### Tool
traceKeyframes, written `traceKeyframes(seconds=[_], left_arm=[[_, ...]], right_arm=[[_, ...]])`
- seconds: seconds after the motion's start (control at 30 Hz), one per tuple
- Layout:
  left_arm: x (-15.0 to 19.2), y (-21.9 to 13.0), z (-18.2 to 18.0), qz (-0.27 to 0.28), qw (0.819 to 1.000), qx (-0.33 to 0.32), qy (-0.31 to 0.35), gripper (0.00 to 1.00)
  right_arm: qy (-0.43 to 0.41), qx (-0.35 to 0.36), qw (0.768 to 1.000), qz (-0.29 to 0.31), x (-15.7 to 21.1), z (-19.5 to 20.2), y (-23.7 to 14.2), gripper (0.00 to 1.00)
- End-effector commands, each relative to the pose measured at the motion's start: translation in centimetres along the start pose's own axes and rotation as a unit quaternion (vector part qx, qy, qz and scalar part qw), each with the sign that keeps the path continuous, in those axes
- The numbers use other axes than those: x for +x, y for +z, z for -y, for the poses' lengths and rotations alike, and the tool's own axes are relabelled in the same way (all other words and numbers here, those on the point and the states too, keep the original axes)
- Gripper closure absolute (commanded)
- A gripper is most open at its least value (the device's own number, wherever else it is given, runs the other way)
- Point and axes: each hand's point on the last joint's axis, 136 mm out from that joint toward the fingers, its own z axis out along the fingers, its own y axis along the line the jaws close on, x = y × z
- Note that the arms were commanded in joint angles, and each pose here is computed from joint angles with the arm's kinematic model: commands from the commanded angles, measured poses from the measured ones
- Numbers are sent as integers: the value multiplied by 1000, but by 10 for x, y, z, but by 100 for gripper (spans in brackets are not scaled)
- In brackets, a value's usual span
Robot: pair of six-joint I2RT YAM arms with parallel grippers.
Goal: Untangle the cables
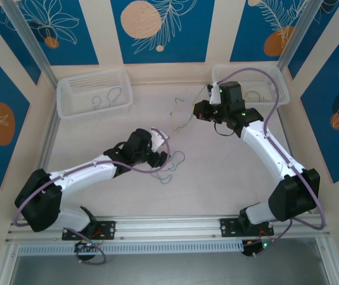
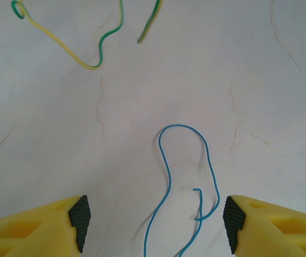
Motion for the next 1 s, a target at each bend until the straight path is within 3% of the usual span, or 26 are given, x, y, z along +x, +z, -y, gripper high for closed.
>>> traceKeyframes(seconds=[0.0, 0.2, 0.53, 0.97], left_arm=[[-25, -4, 5, 31, 999, 6, 11, 32], [-22, -4, 3, 38, 999, 2, 4, 33], [-38, -11, 8, 58, 998, 14, -1, 33], [-37, -27, 6, 71, 997, 9, -3, 33]], right_arm=[[-37, -32, 998, 41, -30, -25, -37, 100], [-62, -34, 993, 93, -69, -25, -72, 100], [-13, 11, 976, 216, -155, 56, -119, 100], [75, 15, 982, 175, -199, 153, -106, 100]])
